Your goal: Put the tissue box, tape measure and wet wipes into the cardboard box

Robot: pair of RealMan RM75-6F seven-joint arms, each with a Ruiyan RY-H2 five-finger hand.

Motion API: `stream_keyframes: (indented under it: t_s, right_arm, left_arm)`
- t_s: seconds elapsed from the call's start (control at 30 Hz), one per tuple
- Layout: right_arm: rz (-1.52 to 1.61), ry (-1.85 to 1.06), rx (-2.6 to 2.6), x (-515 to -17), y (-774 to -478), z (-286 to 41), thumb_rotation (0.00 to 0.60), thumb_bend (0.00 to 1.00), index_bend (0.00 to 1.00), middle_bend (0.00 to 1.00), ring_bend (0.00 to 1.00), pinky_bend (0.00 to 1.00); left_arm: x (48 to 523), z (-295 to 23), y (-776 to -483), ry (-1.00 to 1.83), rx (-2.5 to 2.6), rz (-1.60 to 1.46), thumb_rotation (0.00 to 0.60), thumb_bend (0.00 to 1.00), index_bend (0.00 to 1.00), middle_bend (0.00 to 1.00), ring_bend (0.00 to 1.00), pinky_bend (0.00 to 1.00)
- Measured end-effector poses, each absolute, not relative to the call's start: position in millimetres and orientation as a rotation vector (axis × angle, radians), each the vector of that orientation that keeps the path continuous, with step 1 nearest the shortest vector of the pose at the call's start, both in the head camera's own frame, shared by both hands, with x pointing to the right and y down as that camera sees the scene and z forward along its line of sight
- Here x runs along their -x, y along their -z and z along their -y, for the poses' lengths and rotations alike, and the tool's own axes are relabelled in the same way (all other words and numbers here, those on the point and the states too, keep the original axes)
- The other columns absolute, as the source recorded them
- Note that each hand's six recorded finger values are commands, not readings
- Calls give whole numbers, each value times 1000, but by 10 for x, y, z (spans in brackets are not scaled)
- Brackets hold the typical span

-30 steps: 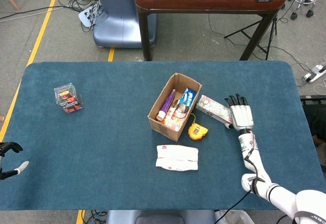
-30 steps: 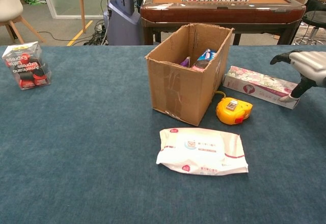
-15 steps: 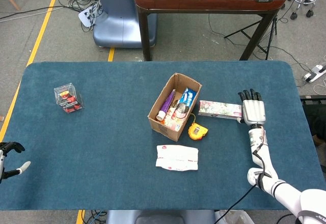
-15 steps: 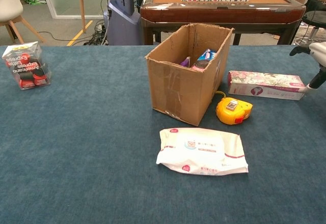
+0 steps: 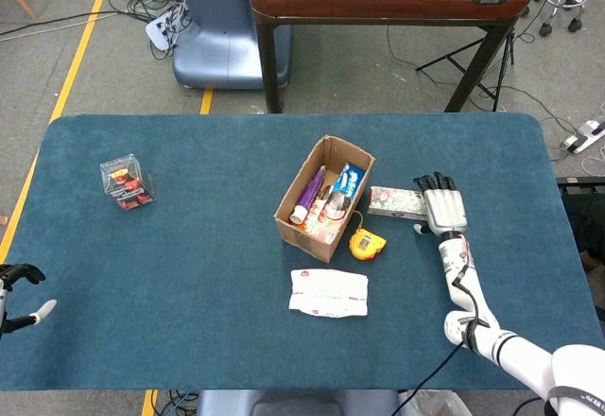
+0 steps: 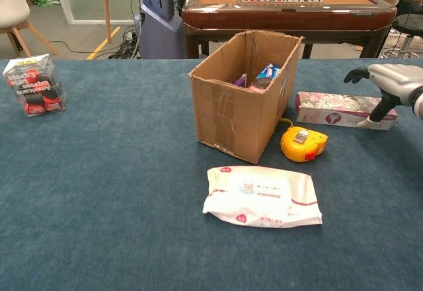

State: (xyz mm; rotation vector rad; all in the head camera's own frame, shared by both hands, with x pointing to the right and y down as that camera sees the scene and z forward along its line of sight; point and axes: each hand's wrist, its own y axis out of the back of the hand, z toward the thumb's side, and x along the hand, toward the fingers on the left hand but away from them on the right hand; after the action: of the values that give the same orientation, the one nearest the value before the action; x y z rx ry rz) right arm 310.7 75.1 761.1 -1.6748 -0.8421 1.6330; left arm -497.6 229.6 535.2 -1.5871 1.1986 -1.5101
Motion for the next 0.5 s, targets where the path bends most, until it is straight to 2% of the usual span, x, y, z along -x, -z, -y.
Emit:
stream_keyframes:
  t_s: [0.23, 0.5]
  right_arm:
    - [873, -1667, 1738, -3010, -7679, -730, 600, 8, 196, 202, 95, 146]
    - [899, -1678, 1742, -2971, -7713, -731, 600, 152, 211, 248, 162, 261]
  left_arm:
    - [4990, -2302, -5345, 1513, 1593, -1201, 600, 135, 488, 523, 393, 487]
    - [4969, -2313, -5319, 1501, 1591, -1201, 600, 135, 488, 523, 393, 488]
